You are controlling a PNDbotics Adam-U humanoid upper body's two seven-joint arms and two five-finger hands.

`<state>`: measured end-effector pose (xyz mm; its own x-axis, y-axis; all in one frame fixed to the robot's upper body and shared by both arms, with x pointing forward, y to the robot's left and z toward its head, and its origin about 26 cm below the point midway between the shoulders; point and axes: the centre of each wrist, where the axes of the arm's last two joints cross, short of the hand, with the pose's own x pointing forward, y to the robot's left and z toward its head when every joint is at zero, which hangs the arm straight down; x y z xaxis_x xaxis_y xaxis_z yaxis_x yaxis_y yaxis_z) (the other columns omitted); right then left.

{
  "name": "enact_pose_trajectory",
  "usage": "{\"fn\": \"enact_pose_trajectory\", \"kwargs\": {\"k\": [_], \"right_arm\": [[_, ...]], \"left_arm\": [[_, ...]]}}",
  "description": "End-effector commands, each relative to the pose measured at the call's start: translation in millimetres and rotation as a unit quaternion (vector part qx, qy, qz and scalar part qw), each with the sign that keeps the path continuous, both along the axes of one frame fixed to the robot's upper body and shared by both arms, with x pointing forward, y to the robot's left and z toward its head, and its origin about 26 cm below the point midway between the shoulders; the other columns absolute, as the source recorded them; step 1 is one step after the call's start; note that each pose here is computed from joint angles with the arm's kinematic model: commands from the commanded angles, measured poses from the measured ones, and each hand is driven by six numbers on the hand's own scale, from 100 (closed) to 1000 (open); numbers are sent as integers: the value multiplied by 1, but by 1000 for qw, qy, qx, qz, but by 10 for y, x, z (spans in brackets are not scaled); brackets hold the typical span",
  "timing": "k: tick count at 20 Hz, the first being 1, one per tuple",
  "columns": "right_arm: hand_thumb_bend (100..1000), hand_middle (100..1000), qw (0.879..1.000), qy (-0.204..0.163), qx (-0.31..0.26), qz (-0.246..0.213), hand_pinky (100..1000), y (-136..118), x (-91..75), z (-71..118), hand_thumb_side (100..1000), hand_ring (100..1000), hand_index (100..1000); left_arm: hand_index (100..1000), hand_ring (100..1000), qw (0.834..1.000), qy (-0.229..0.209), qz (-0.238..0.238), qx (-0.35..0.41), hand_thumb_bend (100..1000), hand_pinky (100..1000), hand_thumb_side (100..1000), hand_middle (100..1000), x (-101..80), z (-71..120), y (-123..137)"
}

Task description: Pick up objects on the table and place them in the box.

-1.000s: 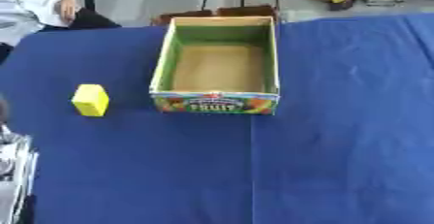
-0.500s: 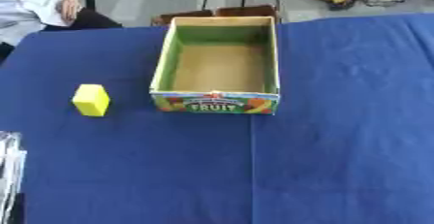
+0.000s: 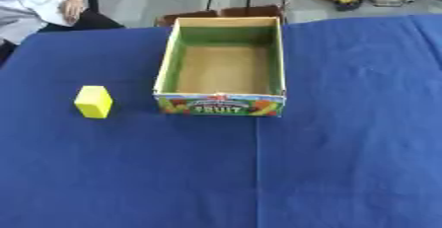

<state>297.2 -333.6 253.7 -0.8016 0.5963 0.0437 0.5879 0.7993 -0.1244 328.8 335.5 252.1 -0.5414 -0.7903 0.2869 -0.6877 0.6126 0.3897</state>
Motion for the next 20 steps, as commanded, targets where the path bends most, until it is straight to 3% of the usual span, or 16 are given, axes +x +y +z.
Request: {"fn": "enact_pose_trajectory", "kwargs": {"k": [1, 4, 7, 13, 16, 20], "right_arm": [[100, 652, 1000, -11, -11, 5, 696, 1, -39, 91, 1000, 722, 826], [100, 650, 1000, -9, -11, 9, 697, 12, -35, 81, 1000, 720, 826], [100, 649, 1000, -7, -11, 11, 698, 14, -34, 80, 1000, 720, 826], [100, 649, 1000, -4, -14, 16, 698, 20, -33, 74, 1000, 720, 826], [100, 647, 1000, -2, -17, 17, 699, 21, -33, 71, 1000, 720, 826], [100, 641, 1000, 0, -20, 18, 700, 17, -35, 68, 1000, 720, 825]], "left_arm": [[1000, 852, 996, 44, 35, 62, 100, 666, 1000, 873, 74, 86, 94], [1000, 870, 972, 151, 102, 147, 100, 682, 1000, 892, 102, 233, -61], [1000, 880, 949, 217, 119, 195, 100, 693, 1000, 902, 49, 345, -197], [1000, 930, 908, 280, 82, 301, 100, 771, 961, 941, 63, 518, -175], [1000, 965, 880, 312, 70, 353, 100, 819, 947, 977, 145, 586, -66], [1000, 999, 837, 365, 69, 401, 267, 863, 912, 1000, 260, 651, 112]]}}
